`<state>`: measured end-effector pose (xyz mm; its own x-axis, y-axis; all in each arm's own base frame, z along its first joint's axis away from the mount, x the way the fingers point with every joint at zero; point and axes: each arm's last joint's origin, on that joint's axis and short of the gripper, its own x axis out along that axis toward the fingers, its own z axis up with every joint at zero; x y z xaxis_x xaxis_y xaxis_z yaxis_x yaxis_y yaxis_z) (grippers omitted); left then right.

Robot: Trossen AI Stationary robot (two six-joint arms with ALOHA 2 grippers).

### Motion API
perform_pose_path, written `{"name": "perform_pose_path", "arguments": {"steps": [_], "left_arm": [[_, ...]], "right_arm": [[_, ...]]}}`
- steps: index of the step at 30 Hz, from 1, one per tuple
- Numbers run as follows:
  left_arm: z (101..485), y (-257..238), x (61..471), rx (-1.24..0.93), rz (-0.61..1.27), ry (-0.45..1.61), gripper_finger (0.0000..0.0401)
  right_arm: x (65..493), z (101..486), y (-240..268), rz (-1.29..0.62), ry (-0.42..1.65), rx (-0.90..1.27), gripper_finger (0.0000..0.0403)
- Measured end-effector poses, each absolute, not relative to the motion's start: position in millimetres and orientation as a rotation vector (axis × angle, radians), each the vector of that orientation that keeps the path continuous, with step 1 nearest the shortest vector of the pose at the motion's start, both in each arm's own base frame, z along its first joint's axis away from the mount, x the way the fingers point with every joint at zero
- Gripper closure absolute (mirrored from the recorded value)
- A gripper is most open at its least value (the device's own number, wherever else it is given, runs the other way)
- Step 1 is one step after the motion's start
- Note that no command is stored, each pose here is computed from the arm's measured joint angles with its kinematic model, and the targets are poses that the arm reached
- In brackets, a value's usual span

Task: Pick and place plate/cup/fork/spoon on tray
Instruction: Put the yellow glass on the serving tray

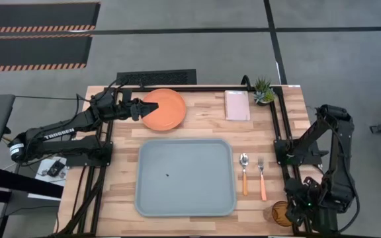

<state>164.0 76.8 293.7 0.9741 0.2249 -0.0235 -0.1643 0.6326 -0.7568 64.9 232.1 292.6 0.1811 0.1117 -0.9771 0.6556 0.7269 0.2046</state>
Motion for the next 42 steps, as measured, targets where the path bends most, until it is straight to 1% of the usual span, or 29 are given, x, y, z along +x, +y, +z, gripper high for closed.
{"name": "perform_pose_path", "arguments": {"steps": [12,18,24,27,33,38,40,42], "left_arm": [[294,77,164,-0.858,0.223,-0.075,0.0161],[294,77,164,-0.858,0.223,-0.076,0.0161],[293,77,164,-0.858,0.224,-0.075,0.0161],[294,77,164,-0.858,0.224,-0.075,0.0161],[293,77,164,-0.858,0.225,-0.074,0.0161],[293,77,164,-0.858,0.225,-0.074,0.0161],[293,77,164,-0.858,0.225,-0.075,0.0161],[293,77,164,-0.858,0.225,-0.075,0.0161]], "right_arm": [[69,286,236,-0.468,1.374,0.678,0.0156],[72,277,236,-0.469,1.382,0.684,0.0178],[77,271,234,-0.472,1.437,0.663,0.0202],[79,270,233,-0.468,1.461,0.647,0.0229],[82,270,231,-0.458,1.487,0.629,0.0319],[83,270,231,-0.462,1.501,0.636,0.0379],[84,271,230,-0.465,1.5,0.642,0.0392],[86,271,230,-0.468,1.499,0.646,0.039]]}}
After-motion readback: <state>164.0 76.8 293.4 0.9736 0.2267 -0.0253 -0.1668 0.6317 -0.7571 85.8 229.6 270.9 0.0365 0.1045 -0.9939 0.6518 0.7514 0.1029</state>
